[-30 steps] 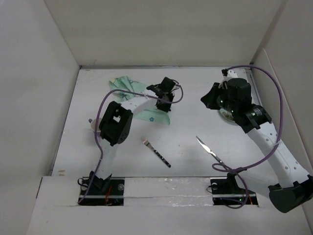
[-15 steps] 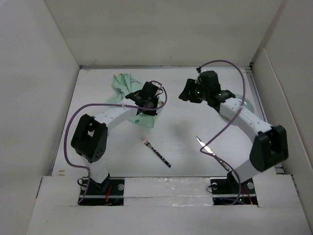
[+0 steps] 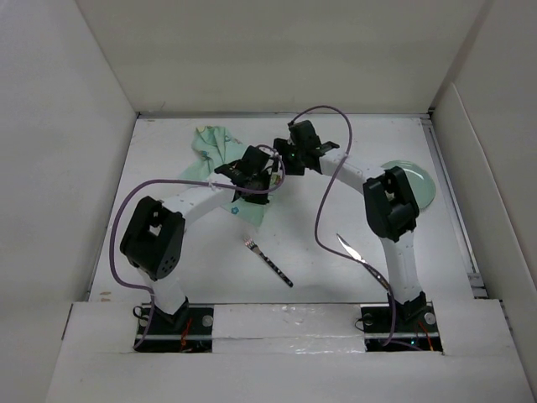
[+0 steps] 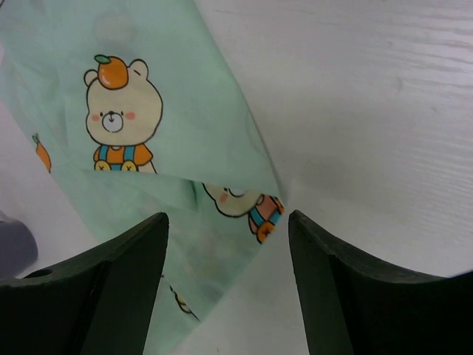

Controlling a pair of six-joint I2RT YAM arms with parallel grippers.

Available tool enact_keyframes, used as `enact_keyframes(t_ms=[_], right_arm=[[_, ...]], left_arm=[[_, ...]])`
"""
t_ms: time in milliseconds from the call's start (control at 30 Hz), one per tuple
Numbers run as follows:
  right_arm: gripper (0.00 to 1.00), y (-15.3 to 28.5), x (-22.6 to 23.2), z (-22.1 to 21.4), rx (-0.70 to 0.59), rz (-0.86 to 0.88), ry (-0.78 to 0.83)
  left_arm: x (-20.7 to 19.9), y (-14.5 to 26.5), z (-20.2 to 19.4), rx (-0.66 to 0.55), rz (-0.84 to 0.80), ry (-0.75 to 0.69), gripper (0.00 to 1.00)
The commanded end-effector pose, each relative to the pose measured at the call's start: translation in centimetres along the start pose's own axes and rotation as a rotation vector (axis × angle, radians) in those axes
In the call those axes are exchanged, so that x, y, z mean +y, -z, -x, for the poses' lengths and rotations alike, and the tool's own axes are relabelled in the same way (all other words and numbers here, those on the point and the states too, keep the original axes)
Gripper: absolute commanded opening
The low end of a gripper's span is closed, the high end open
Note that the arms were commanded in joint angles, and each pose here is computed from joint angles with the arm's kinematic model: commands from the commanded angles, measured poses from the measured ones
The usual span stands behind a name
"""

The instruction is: Set the dinner table for one person

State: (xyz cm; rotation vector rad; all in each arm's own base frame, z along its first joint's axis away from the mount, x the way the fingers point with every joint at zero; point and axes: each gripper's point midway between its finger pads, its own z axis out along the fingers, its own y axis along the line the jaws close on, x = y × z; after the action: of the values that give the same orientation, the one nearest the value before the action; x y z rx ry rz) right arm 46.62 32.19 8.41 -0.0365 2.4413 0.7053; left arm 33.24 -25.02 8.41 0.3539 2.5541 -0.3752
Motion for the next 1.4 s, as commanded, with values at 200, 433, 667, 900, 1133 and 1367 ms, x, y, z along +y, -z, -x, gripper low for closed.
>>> enact_keyframes(t_ms=[200, 433, 667, 900, 1133, 1367], right_arm=[[0.66, -2.7, 3.2, -0.2, 0.024, 0.073, -0.116], [0.0, -1.3, 4.7, 4.3, -0.08, 0.182, -0.14], [0.0, 10.7, 11.5, 17.0, -0.378, 0.469, -0.119], [0.0, 31.7, 13.9, 26.3, -0.774, 0.698, -0.111], [0.0, 31.2, 4.4, 16.2, -0.69, 0.5, -0.349], [0.0, 23.0, -3.2, -0.4, -0.382, 0.225, -0.493]], left_arm=[[-1.8, 3.5, 3.2, -0.103, -0.07, -0.026, 0.0], [-2.4, 4.8, 6.8, -0.172, -0.099, -0.018, 0.0], [-0.8, 10.2, 17.2, -0.4, -0.033, 0.001, 0.0], [-0.1, 24.0, 29.0, -0.78, -0.02, 0.063, 0.0], [1.0, 24.3, 27.8, -0.813, 0.011, 0.043, 0.0], [6.4, 14.8, 19.9, -0.585, 0.224, 0.072, 0.0]])
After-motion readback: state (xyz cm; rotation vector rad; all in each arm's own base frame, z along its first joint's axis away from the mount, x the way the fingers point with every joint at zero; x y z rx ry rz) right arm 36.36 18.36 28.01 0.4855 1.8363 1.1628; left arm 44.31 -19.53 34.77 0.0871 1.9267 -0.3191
